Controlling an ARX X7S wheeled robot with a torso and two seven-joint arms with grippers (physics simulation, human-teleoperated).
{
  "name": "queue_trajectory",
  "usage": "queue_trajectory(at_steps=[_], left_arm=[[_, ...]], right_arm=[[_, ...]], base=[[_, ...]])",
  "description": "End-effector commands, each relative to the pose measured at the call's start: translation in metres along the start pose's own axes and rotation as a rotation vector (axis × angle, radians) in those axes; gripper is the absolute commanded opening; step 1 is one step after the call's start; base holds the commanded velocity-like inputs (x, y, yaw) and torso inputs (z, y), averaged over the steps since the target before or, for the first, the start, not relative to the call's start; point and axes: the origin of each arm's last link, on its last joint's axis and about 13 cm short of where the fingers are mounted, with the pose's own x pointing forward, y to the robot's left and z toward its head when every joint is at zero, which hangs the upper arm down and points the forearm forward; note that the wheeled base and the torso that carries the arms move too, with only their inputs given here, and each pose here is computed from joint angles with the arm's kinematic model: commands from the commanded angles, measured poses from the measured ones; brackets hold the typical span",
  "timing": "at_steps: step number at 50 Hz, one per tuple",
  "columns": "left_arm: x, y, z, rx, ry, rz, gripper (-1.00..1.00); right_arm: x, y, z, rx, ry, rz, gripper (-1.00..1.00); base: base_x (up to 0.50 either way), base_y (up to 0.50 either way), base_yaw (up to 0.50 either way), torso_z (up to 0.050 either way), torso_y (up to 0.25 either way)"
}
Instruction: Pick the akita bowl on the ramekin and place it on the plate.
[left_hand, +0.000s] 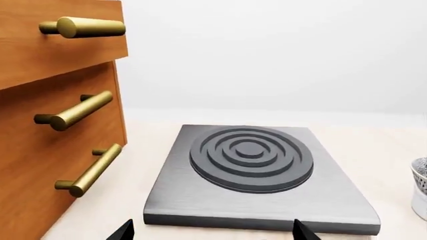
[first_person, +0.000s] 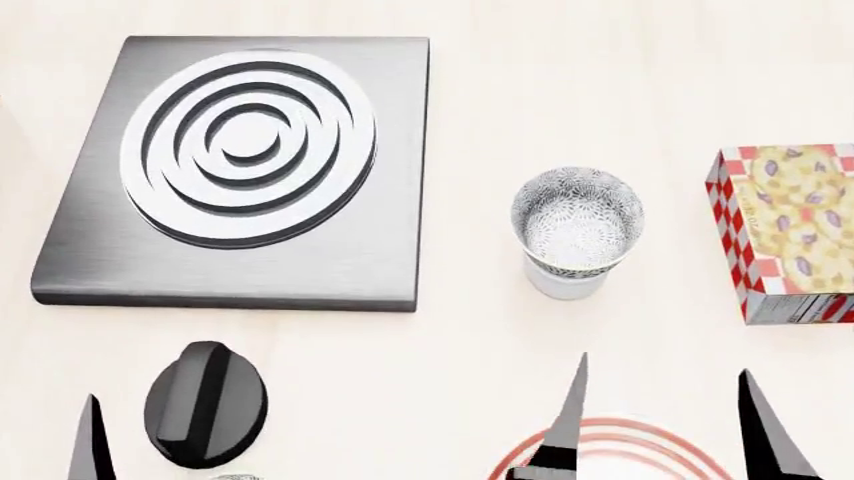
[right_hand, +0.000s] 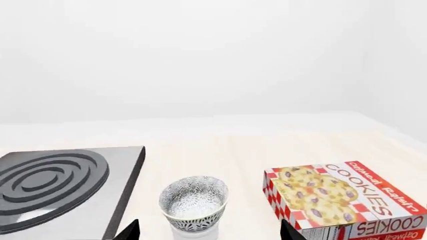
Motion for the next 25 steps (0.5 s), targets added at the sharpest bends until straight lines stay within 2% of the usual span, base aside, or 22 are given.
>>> queue_trajectory(at_steps=[1, 4, 6, 8, 11, 12, 16, 25], left_arm=[[0.002, -0.001, -0.003, -0.013, 0.013, -0.003, 1.00], [0.001, -0.001, -0.003, -0.018, 0.013, -0.007, 1.00], [0.001, -0.001, -0.003, -0.021, 0.014, -0.007, 1.00], [0.001, -0.001, -0.003, -0.026, 0.016, -0.007, 1.00], [0.001, -0.001, -0.004, -0.028, 0.019, -0.007, 1.00], [0.001, -0.001, -0.004, -0.026, 0.022, -0.007, 1.00], [0.001, 0.000, -0.004, -0.026, 0.026, -0.004, 1.00], [0.000, -0.001, -0.005, -0.029, 0.029, -0.012, 1.00]], right_arm=[[0.020, -0.012, 0.036, -0.012, -0.107, 0.066, 1.00], [0.027, -0.016, 0.045, -0.012, -0.073, 0.132, 1.00], [0.035, -0.021, 0.055, -0.047, -0.060, 0.187, 1.00], [0.049, -0.025, 0.068, -0.142, -0.047, 0.238, 1.00], [0.069, -0.029, 0.079, -0.210, -0.037, 0.238, 1.00], [0.078, -0.030, 0.080, -0.263, 0.013, 0.307, 1.00], [0.101, -0.032, 0.084, -0.330, 0.065, 0.381, 1.00], [0.137, -0.036, 0.091, -0.386, 0.137, 0.436, 1.00]], base=[[0.00, 0.00, 0.00, 0.000, 0.000], [0.00, 0.00, 0.00, 0.000, 0.000], [0.00, 0.00, 0.00, 0.000, 0.000], [0.00, 0.00, 0.00, 0.000, 0.000], [0.00, 0.00, 0.00, 0.000, 0.000], [0.00, 0.00, 0.00, 0.000, 0.000], [0.00, 0.00, 0.00, 0.000, 0.000], [0.00, 0.00, 0.00, 0.000, 0.000]])
